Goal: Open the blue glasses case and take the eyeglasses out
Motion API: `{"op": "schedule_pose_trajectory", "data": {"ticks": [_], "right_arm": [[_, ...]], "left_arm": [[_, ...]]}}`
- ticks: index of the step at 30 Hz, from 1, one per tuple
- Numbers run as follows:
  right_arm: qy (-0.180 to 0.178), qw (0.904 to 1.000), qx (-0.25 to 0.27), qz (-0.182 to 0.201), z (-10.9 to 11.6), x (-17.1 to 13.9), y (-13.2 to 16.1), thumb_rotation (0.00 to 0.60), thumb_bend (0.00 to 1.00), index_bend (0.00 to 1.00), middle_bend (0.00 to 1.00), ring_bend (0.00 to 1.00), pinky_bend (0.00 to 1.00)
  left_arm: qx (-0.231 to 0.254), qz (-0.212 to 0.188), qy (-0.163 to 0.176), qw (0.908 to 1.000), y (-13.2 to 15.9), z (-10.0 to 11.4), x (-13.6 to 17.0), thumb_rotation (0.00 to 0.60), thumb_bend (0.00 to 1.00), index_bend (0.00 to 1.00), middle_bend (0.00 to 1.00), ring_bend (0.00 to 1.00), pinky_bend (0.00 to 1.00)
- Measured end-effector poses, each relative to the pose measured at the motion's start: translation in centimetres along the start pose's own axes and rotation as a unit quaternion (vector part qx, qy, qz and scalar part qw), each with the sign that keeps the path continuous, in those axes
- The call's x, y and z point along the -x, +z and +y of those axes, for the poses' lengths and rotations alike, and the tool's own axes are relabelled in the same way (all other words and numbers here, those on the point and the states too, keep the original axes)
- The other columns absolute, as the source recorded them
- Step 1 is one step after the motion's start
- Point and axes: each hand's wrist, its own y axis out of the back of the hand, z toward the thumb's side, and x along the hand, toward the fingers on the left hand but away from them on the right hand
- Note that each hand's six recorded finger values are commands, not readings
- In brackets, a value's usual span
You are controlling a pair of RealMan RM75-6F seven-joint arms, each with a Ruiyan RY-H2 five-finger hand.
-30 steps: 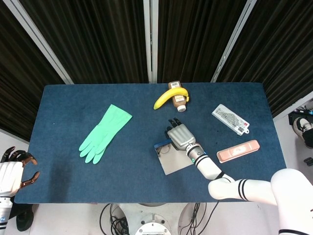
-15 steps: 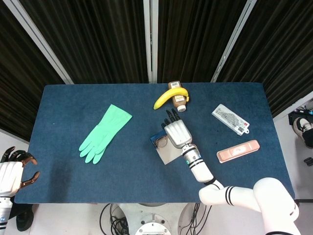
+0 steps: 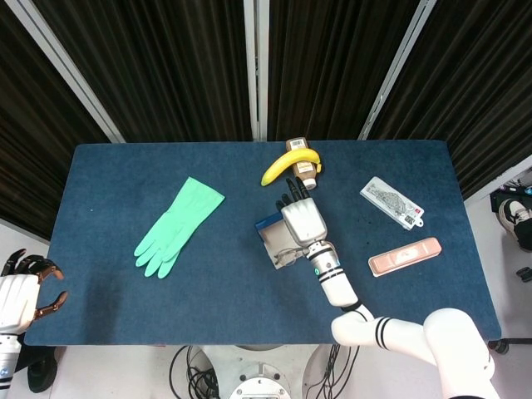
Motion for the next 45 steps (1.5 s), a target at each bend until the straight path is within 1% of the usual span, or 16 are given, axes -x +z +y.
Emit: {"op": "schedule_pose_trajectory", "data": {"ticks": [1,2,5,6,10,12,15,16,19,22,25,31,36,39,41,45], "right_arm": [[0.013,0.9999,0.000,-0.001,-0.3,0.1,0.0,0.600,0.35,0.53,0.32,0.03,0.00],[0.022,0.9997,-0.001,-0.003,-0.5,0.2,0.0,0.600,0.34,0.40,0.29,0.02,0.00],[0.050,0.9987,0.001,-0.008,-0.8,0.3,0.0,0.600,0.30,0.16,0.20,0.00,0.00],[0.055,0.9984,0.004,-0.007,-0.7,0.3,0.1,0.600,0.29,0.12,0.18,0.00,0.00],[0.064,0.9977,0.019,0.009,0.3,-0.3,0.3,0.600,0.27,0.09,0.16,0.00,0.00],[0.062,0.9975,0.029,0.019,0.9,-0.9,0.4,0.600,0.27,0.12,0.17,0.00,0.00],[0.062,0.9963,0.040,0.045,1.7,-2.3,0.3,0.600,0.31,0.27,0.18,0.00,0.00],[0.067,0.9955,0.039,0.056,1.7,-3.1,0.0,0.600,0.32,0.32,0.18,0.00,0.00],[0.088,0.9929,0.026,0.075,0.9,-5.0,-0.8,0.600,0.33,0.40,0.19,0.00,0.00],[0.115,0.9895,0.017,0.086,-0.7,-6.5,-1.3,0.600,0.34,0.43,0.19,0.00,0.00],[0.125,0.9881,0.012,0.088,-1.5,-6.9,-1.7,0.600,0.34,0.45,0.20,0.00,0.00],[0.134,0.9875,0.001,0.083,-2.8,-6.8,-2.3,0.600,0.36,0.46,0.21,0.00,0.00],[0.138,0.9873,0.003,0.080,-3.3,-6.6,-2.5,0.600,0.37,0.48,0.22,0.00,0.00],[0.135,0.9876,0.008,0.079,-3.3,-6.5,-2.4,0.600,0.43,0.56,0.25,0.00,0.00],[0.132,0.9880,0.010,0.080,-3.2,-6.4,-2.4,0.600,0.47,0.64,0.28,0.00,0.00],[0.126,0.9878,0.012,0.090,-2.9,-6.6,-2.1,0.600,0.48,0.72,0.32,0.00,0.00]], "left_arm": [[0.000,0.000,0.000,1.0000,0.0,0.0,0.0,0.600,0.24,0.49,0.38,0.23,0.11],[0.000,0.000,0.000,1.0000,0.0,0.0,0.0,0.600,0.24,0.49,0.38,0.23,0.11],[0.000,0.001,0.000,1.0000,0.0,0.0,0.0,0.600,0.24,0.49,0.38,0.23,0.11],[0.000,0.001,0.000,1.0000,0.0,0.0,0.0,0.600,0.24,0.49,0.38,0.23,0.11],[0.001,0.000,-0.001,1.0000,0.0,0.0,0.0,0.600,0.24,0.49,0.38,0.23,0.11],[0.000,0.000,-0.001,1.0000,0.0,0.0,0.0,0.600,0.24,0.49,0.38,0.23,0.11],[0.000,0.000,-0.001,1.0000,0.0,0.0,0.0,0.600,0.24,0.49,0.38,0.23,0.11],[-0.001,0.000,-0.001,1.0000,0.0,0.0,0.0,0.600,0.24,0.49,0.38,0.23,0.11],[-0.001,0.000,-0.001,1.0000,0.0,0.0,0.0,0.600,0.24,0.49,0.38,0.23,0.11],[-0.001,0.000,-0.001,1.0000,0.1,0.0,0.0,0.600,0.24,0.49,0.38,0.23,0.11],[-0.001,0.000,-0.001,1.0000,0.0,0.0,0.0,0.600,0.24,0.49,0.38,0.23,0.11],[0.000,0.000,-0.001,1.0000,0.0,0.0,0.0,0.600,0.24,0.49,0.38,0.23,0.11],[0.000,0.000,-0.001,1.0000,0.0,0.0,0.0,0.600,0.24,0.49,0.38,0.23,0.11],[0.000,0.000,0.000,1.0000,0.0,0.0,0.0,0.600,0.24,0.49,0.38,0.23,0.11],[0.000,0.000,0.000,1.0000,0.0,0.0,0.0,0.600,0.24,0.49,0.38,0.23,0.11],[0.000,0.000,0.000,1.0000,0.0,0.0,0.0,0.600,0.24,0.49,0.38,0.23,0.11]]}}
